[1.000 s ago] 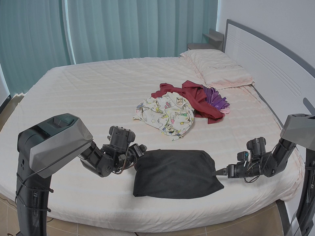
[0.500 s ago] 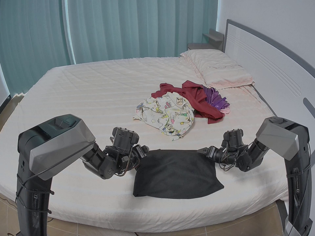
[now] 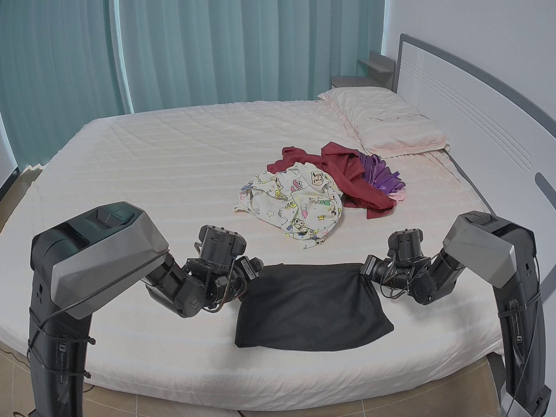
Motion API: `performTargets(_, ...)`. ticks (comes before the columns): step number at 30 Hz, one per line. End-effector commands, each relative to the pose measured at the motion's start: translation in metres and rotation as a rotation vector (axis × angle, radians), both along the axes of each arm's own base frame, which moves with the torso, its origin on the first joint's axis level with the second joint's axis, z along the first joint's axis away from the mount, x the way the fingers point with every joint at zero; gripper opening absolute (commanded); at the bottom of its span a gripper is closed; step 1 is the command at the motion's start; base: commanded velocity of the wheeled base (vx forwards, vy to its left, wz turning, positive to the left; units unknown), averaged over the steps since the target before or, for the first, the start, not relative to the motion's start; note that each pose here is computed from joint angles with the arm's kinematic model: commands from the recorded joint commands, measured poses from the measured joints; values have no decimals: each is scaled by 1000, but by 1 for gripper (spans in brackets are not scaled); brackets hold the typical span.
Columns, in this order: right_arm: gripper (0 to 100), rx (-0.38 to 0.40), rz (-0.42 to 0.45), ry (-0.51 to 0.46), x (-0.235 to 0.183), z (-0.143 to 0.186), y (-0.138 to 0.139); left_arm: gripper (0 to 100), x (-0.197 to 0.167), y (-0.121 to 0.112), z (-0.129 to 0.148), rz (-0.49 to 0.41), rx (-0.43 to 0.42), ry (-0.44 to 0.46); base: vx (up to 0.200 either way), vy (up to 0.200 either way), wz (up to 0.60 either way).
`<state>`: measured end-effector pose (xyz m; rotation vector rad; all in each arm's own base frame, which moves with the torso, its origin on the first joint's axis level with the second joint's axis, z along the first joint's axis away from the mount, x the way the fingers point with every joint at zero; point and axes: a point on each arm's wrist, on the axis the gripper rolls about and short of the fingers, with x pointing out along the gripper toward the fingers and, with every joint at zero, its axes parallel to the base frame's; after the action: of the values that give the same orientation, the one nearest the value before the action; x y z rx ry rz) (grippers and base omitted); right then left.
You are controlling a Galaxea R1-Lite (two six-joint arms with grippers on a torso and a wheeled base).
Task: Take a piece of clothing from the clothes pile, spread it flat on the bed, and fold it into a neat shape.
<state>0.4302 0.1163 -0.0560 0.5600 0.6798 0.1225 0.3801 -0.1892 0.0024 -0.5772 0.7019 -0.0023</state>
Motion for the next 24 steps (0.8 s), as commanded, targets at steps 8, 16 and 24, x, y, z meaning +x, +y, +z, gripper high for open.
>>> performTargets(8, 100, -15, -31, -23, 2, -2, -5, 100, -6, -10, 11, -16, -26, -18, 0, 0, 0)
performTargets(16, 100, 7, -46, -100, 4, 14, -10, 100, -14, -29, 10, -28, -90, -1, 0, 0, 0)
performTargets(24, 100, 8, -55, -98, -4, 13, -16, 100, -8, -40, -14, -41, -92, 5, 0, 0, 0)
